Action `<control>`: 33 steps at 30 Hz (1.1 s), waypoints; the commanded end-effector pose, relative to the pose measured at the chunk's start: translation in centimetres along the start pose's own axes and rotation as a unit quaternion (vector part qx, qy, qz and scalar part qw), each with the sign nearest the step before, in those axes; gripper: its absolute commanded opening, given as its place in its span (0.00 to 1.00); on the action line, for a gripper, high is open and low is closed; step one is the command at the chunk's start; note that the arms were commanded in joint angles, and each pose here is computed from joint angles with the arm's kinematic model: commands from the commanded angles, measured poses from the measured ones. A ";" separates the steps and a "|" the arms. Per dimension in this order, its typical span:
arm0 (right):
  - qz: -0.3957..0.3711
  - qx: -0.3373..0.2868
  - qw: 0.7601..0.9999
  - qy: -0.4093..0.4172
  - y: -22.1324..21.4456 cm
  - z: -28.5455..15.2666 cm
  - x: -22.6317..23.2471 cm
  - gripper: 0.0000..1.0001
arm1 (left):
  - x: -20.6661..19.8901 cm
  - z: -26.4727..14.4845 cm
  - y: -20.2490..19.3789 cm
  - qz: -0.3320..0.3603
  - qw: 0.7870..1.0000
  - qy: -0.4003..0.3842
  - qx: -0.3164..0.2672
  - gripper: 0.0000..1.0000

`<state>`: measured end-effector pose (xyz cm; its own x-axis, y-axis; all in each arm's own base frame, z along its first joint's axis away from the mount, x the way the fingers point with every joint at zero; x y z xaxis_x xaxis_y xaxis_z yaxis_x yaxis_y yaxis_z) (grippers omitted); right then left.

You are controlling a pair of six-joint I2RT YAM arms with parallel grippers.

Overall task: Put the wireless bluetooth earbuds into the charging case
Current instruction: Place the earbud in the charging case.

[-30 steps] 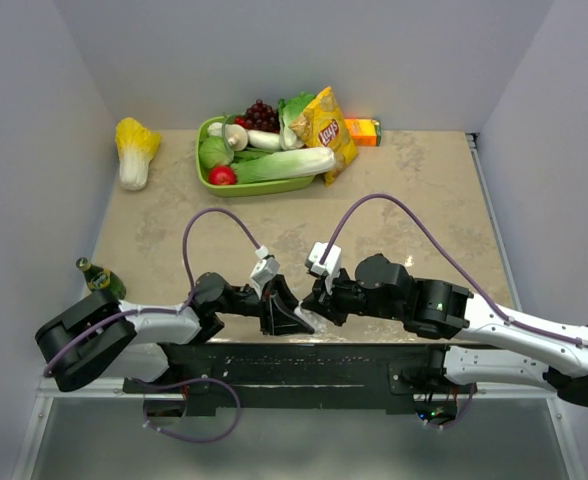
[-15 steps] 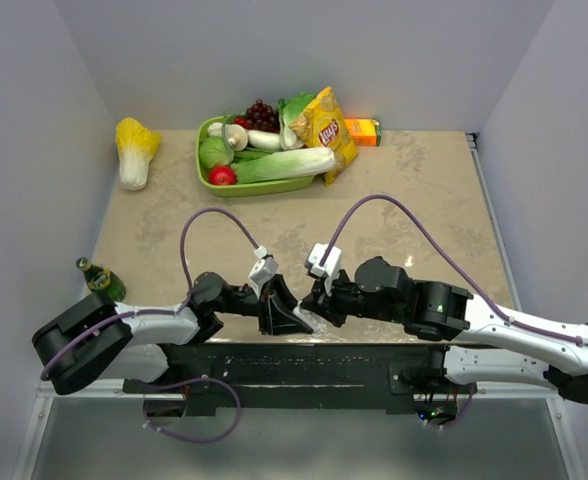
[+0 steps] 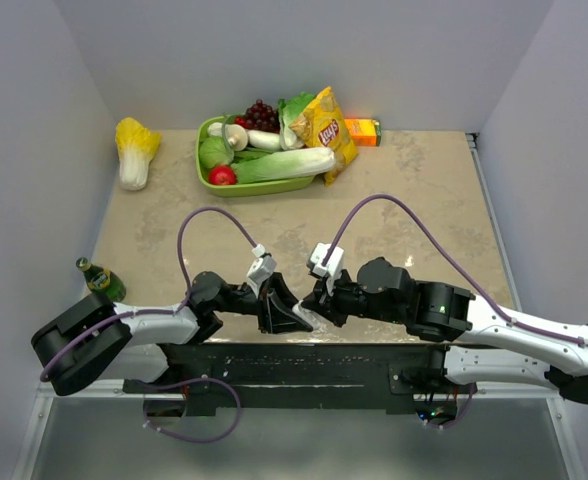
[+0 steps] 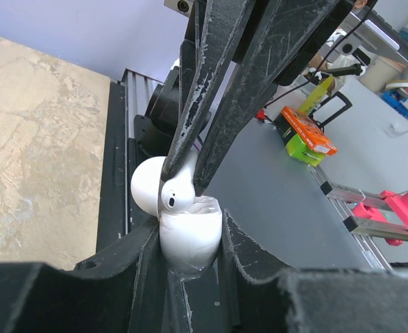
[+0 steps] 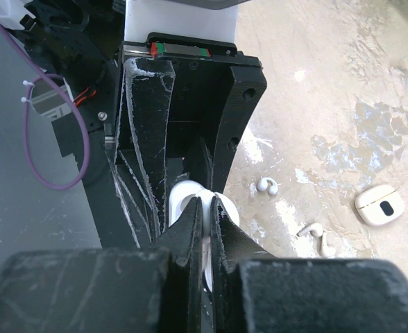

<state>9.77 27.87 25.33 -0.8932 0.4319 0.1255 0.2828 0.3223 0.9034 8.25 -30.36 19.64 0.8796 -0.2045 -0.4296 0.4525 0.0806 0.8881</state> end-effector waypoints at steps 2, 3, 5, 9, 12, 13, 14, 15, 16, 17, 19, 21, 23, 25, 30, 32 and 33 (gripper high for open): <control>0.003 0.004 1.000 0.012 -0.6 -0.1 0.5 0.00 | -4.9 0.1 7.9 0.207 0.963 -0.096 -0.144 0.00; 0.001 0.003 1.000 0.013 -0.5 -0.1 0.5 0.00 | -4.8 0.1 8.1 0.207 0.963 -0.094 -0.146 0.00; 0.000 0.004 1.000 0.018 -0.5 -0.1 0.7 0.00 | -4.7 0.2 8.1 0.206 0.963 -0.095 -0.146 0.00; -0.002 0.002 1.000 0.016 -0.5 -0.1 0.7 0.00 | -4.6 0.3 8.3 0.207 0.963 -0.096 -0.145 0.00; -0.004 0.002 1.000 0.017 -0.5 -0.1 0.8 0.00 | -4.7 0.4 8.5 0.207 0.962 -0.099 -0.146 0.00; -0.004 0.004 1.000 0.014 -0.6 0.0 0.7 0.00 | -4.8 0.4 8.5 0.208 0.961 -0.101 -0.148 0.00; -0.004 0.007 1.000 0.011 -0.7 0.0 0.6 0.00 | -4.9 0.4 8.6 0.207 0.961 -0.105 -0.149 0.00; -0.005 0.009 1.000 0.009 -0.8 0.2 0.6 0.00 | -5.1 0.3 8.6 0.207 0.961 -0.108 -0.148 0.00; -0.005 0.010 1.000 0.009 -0.8 0.2 0.6 0.00 | -5.2 0.3 8.7 0.208 0.960 -0.110 -0.151 0.00; -0.005 0.010 1.000 0.008 -0.8 0.3 0.6 0.00 | -5.2 0.3 8.7 0.207 0.960 -0.111 -0.151 0.00; -0.003 0.013 1.000 0.008 -0.9 0.4 0.6 0.00 | -5.4 0.3 8.9 0.210 0.959 -0.113 -0.154 0.00; 0.001 0.012 1.000 0.005 -0.9 0.5 0.6 0.03 | -5.4 0.2 8.8 0.209 0.959 -0.113 -0.154 0.00; 0.007 0.002 1.000 0.007 -0.6 0.4 0.6 0.09 | -5.5 0.2 8.9 0.211 0.958 -0.112 -0.156 0.00; 0.016 -0.004 1.000 0.009 -0.6 0.4 0.8 0.11 | -5.5 0.1 8.9 0.214 0.958 -0.111 -0.158 0.00; 0.031 -0.020 0.999 0.011 0.0 0.3 0.9 0.20 | -5.3 0.1 8.8 0.213 0.958 -0.106 -0.157 0.00; 0.035 -0.029 0.999 0.007 0.5 0.1 0.8 0.25 | -5.2 0.1 8.8 0.214 0.958 -0.105 -0.158 0.00; 0.039 -0.036 0.999 0.004 0.8 -0.1 0.7 0.27 | -5.2 0.1 8.8 0.212 0.959 -0.105 -0.158 0.00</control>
<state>9.59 28.06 25.18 -0.8794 0.4486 0.1594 0.3097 0.2848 0.9072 8.80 -30.50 20.04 0.8790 -0.2104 -0.4279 0.4514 0.0784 0.8889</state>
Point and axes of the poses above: each gripper's point midway between its finger pads, its own z axis out along the fingers, its own x axis along the line the jaws close on, y = z × x, the point moved 2 cm from there along -z, back along the fingers, and after that the axes turned 2 degrees about z, right-handed, at the moved point
